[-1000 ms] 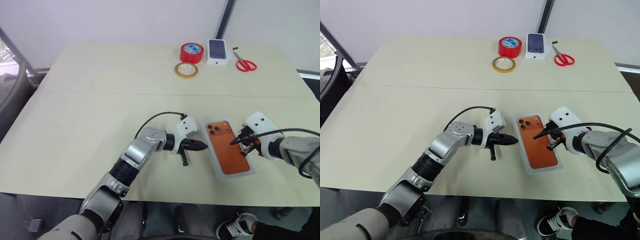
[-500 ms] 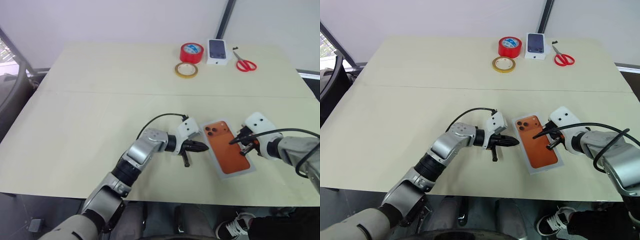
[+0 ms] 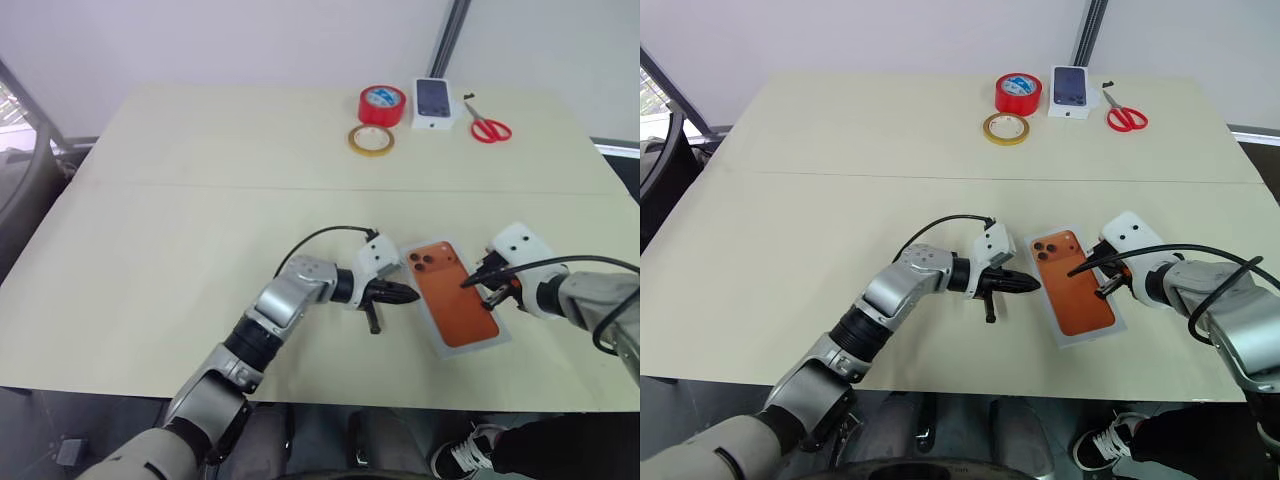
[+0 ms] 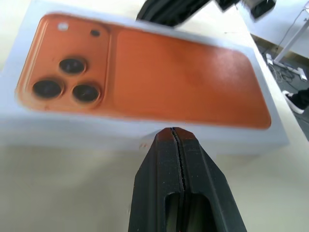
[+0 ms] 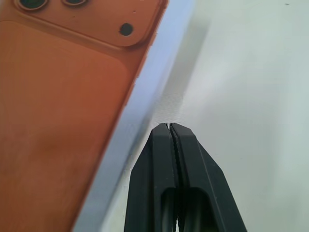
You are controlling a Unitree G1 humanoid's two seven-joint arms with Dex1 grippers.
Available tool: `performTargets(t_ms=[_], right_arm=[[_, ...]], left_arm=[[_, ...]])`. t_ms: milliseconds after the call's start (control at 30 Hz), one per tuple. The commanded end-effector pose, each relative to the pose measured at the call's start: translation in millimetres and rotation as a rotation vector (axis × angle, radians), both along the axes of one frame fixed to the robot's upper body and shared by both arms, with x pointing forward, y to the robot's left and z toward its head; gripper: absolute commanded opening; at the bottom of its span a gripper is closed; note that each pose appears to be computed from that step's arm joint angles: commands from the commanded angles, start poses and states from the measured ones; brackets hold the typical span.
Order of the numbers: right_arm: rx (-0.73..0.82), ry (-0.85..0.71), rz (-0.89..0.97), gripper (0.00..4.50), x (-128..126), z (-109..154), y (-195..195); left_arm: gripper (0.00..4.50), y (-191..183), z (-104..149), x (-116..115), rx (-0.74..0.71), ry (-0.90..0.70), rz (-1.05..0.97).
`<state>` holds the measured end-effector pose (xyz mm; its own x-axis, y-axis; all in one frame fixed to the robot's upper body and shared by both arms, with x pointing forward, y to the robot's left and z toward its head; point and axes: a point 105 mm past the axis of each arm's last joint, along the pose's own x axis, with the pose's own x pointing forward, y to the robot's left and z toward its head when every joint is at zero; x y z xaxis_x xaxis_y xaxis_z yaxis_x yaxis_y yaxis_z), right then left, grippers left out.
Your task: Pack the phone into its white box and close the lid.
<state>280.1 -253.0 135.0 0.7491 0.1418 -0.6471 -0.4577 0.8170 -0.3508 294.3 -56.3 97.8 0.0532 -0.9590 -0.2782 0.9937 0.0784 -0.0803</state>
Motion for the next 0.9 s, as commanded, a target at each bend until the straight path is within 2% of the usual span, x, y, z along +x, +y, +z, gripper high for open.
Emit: performTargets(t_ms=[33,167,400,900], right_arm=[[-0.005,-0.047,-0.002,0.04,0.5,12.0,-1.6],[-0.001,-0.041,0.003,0.04,-0.3,10.4,-0.5],[0.006,-0.026,0.012,0.04,-3.2,5.7,2.4],[0.014,-0.014,0.014,0.04,-7.4,4.1,3.3]], left_arm=[[0.0,5.0,13.8,-3.4,-0.011,-0.042,-0.051],[0.0,2.5,1.4,-3.0,0.055,-0.075,-0.058],[0.0,-20.2,-3.7,-7.5,0.058,-0.098,-0.067],[0.0,-36.3,17.5,-6.5,-0.077,-0.038,-0.033]])
